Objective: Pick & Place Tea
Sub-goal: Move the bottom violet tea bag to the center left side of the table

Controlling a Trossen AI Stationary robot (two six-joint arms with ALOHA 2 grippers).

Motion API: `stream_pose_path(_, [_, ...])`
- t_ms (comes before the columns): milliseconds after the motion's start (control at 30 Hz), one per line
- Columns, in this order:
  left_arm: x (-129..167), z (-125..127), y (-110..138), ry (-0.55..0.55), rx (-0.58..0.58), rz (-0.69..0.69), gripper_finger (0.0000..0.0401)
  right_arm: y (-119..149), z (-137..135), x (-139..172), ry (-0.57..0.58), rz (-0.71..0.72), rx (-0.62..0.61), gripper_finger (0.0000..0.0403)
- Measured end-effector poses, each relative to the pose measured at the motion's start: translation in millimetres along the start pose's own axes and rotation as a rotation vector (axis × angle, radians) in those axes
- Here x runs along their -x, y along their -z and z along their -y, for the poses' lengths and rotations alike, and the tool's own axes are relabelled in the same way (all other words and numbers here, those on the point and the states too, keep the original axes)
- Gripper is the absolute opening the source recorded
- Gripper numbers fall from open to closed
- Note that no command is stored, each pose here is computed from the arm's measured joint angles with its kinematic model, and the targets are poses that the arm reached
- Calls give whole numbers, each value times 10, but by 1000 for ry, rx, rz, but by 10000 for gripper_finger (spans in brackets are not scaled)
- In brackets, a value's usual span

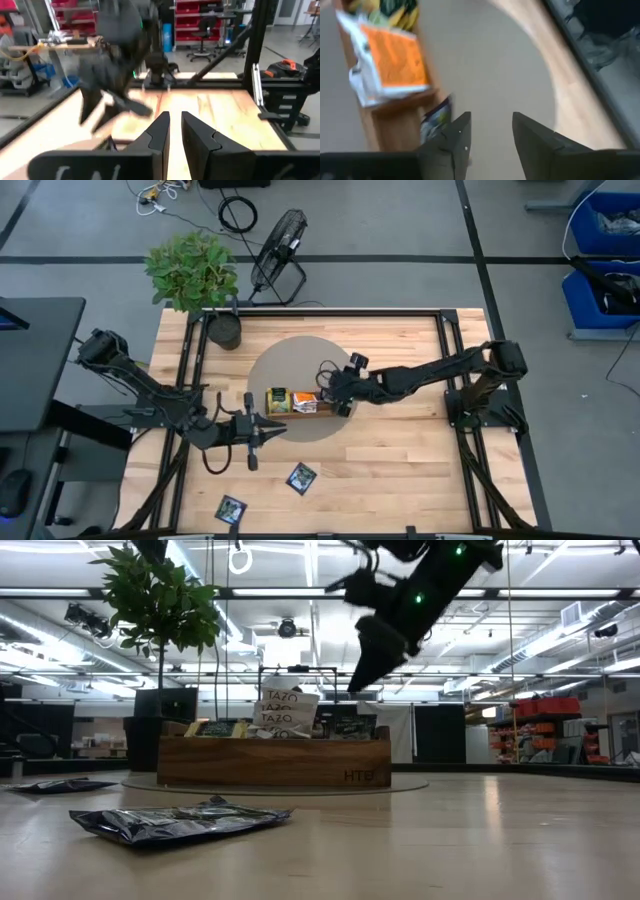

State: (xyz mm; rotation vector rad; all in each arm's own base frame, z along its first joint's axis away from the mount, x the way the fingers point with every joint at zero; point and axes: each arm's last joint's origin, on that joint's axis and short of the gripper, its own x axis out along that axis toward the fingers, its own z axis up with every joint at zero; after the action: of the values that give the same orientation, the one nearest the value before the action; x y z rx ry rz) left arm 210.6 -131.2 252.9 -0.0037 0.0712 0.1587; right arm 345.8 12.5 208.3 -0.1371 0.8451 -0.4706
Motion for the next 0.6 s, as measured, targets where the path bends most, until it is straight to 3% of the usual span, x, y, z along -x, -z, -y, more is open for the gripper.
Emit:
stream_pose_path(200, [43,12,187,19,47,-153,54,-131,197,345,-11,87,-32,151])
stream_pose_path(400, [120,75,392,356,121,-455,84,-160,82,769,-238,161,-13,151])
stream_pose_path(533, [249,149,492,606,119,-655,121,-137,-77,943,-307,195,4,151])
stream_pose_path(600, [337,193,534,676,93,-721,139,-128,-130,981,-324,202,4,151])
